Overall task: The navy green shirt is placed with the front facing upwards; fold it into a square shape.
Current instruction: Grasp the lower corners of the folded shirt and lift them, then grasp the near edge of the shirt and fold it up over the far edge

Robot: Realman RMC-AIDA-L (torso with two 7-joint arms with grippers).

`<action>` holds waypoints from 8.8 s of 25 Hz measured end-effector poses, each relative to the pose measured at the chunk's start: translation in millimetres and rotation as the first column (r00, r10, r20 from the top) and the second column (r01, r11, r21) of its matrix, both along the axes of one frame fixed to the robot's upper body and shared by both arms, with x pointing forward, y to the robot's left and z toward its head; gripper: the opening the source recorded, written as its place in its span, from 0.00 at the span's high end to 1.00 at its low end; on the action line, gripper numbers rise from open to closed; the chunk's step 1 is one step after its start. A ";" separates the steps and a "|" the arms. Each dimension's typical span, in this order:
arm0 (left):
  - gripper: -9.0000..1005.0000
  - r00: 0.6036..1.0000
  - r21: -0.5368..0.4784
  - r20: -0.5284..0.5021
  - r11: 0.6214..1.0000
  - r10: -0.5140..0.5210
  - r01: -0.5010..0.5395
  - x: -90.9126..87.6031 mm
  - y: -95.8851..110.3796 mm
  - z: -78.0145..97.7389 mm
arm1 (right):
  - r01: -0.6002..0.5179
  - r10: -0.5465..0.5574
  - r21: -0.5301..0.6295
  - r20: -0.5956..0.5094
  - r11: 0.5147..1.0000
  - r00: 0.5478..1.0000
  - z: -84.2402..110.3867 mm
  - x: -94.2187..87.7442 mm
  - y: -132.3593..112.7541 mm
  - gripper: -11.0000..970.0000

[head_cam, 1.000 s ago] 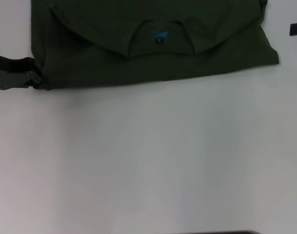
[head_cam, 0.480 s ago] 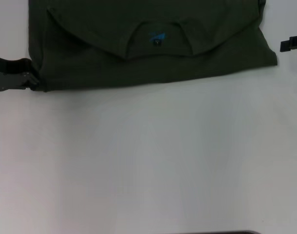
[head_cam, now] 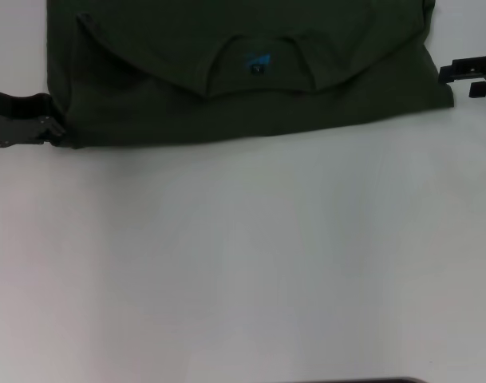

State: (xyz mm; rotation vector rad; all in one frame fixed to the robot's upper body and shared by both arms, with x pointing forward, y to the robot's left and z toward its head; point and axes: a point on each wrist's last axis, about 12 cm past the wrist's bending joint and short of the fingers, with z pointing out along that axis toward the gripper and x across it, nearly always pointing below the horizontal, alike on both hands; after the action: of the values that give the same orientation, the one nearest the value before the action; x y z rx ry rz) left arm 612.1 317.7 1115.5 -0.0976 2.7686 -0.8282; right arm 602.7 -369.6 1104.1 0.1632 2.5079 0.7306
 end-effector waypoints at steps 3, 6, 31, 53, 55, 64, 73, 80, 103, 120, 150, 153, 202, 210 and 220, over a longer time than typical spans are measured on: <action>0.95 1.000 0.002 0.002 1.000 0.001 -0.001 0.2 0.1 0.0 | 0.017 -0.017 0.000 -0.002 1.000 1.000 -5.7 0.0 2.2 0.16; 0.95 1.000 0.002 0.004 1.000 0.002 -0.002 0.8 0.0 0.4 | 0.027 -0.027 -0.002 0.003 1.000 1.000 -9.2 0.6 5.6 0.16; 0.95 1.000 0.005 0.014 1.000 0.000 -0.001 3.0 -1.2 2.2 | 0.050 -0.049 -0.005 0.018 0.999 0.999 -21.2 9.2 25.3 0.16; 0.95 1.000 0.000 0.016 1.000 0.001 -0.001 3.1 -1.4 2.4 | 0.030 -0.030 -0.041 0.005 0.999 1.000 -24.3 5.0 21.3 0.16; 0.95 1.000 -0.001 0.016 1.000 0.001 -0.001 3.5 -2.2 2.6 | 0.029 -0.029 -0.041 0.010 0.999 1.000 -24.5 4.6 20.6 0.16; 0.95 1.000 -0.003 0.020 1.000 -0.001 0.001 4.7 -4.1 3.6 | 0.008 -0.008 -0.018 0.026 1.000 1.000 -23.8 9.5 33.6 0.18; 0.95 1.000 -0.004 0.022 1.000 0.001 -0.001 4.3 -3.5 3.4 | 0.009 -0.008 -0.012 0.013 1.000 1.000 -22.3 11.0 35.0 0.22; 0.95 1.000 -0.006 0.023 1.000 0.000 0.000 3.8 -3.9 4.1 | -0.027 0.026 -0.023 -0.010 0.999 1.000 -21.7 6.8 31.0 0.29; 0.95 0.994 -0.012 -0.020 0.994 -0.111 0.110 -4.6 3.8 14.8 | -0.163 0.164 0.014 -0.134 0.986 0.977 -0.1 -17.5 9.5 0.94; 0.95 0.898 -0.057 -0.286 0.941 -0.336 0.334 -56.5 12.4 14.5 | -0.364 0.382 0.122 -0.388 0.923 0.839 12.7 -77.5 4.1 0.95; 0.95 0.887 0.015 -0.155 0.897 -0.434 0.442 -35.9 16.5 85.7 | -0.488 0.503 0.134 -0.127 0.862 0.855 91.9 -37.5 0.7 0.95; 0.95 0.912 0.005 -0.081 0.915 -0.402 0.404 -28.6 22.5 97.2 | -0.454 0.466 0.137 -0.075 0.881 0.882 101.4 -34.3 -8.4 0.95; 0.95 0.956 0.243 0.259 0.967 -0.140 0.076 53.3 -23.0 80.4 | -0.103 0.099 0.034 0.102 0.994 0.990 75.0 30.2 19.7 0.95; 0.93 0.935 0.297 0.324 0.954 -0.144 0.044 66.2 -37.0 70.4 | -0.028 0.031 -0.025 0.125 0.999 0.992 56.1 41.3 23.6 0.95; 0.91 0.920 0.371 0.346 0.927 -0.185 0.047 71.6 -50.7 63.1 | 0.010 0.000 -0.063 0.159 0.998 0.987 48.4 54.8 36.0 0.95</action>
State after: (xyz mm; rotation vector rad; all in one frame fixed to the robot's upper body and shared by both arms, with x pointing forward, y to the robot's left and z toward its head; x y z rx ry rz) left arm 683.7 266.9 1178.6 0.2719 2.5188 -0.3095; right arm 657.5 -333.6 1152.5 0.0848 2.3742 0.6344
